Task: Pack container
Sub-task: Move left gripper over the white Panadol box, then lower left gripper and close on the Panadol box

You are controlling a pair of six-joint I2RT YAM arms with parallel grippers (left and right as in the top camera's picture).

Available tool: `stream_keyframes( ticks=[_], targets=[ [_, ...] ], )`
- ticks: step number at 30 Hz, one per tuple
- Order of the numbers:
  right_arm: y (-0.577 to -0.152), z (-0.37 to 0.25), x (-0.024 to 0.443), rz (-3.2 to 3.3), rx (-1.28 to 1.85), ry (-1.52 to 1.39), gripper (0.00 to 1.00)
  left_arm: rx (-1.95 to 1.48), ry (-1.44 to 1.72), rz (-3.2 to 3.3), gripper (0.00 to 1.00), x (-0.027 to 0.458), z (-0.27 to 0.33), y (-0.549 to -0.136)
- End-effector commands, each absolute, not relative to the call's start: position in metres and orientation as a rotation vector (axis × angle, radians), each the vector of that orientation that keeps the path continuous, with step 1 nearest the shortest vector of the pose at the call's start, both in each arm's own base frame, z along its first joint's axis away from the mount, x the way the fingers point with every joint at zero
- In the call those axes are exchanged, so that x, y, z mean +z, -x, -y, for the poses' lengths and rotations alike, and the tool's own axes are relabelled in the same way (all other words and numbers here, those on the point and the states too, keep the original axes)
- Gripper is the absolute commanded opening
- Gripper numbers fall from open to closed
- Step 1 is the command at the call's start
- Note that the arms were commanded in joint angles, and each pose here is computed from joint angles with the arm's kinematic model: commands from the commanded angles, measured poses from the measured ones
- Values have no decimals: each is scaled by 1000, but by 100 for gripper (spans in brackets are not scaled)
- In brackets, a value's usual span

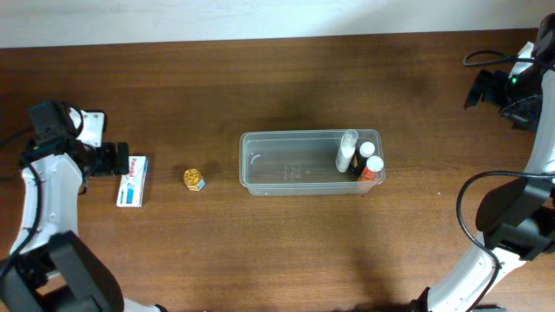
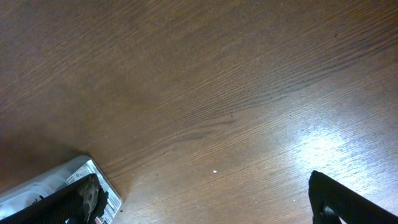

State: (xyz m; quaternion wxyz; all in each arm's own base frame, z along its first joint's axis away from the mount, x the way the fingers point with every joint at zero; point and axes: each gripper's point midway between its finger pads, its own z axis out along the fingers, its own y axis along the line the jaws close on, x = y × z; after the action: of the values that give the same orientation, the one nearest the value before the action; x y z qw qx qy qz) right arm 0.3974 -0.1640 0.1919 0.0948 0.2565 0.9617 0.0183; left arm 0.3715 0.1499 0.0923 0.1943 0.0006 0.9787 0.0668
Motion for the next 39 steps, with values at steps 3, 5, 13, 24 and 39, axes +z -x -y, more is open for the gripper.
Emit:
stream_keyframes(
  ticks=[3,5,13,24,39],
  targets=[
    [-399,164,204,-2814,51,-762,98,142,-64,-2844,99,61,-147,-367],
    [-399,164,204,-2814,51,-762,98,128,-70,-2871,99,51,-145,-366],
    [-399,164,204,-2814,51,-762,98,110,-95,-2973,100,13,-131,-362],
    [-399,164,204,-2813,51,-762,98,153,-35,-2990,99,12,-133,-360],
    [-399,164,204,-2813,51,-762,98,-37,-50,-2947,99,13,-111,-368]
  ],
)
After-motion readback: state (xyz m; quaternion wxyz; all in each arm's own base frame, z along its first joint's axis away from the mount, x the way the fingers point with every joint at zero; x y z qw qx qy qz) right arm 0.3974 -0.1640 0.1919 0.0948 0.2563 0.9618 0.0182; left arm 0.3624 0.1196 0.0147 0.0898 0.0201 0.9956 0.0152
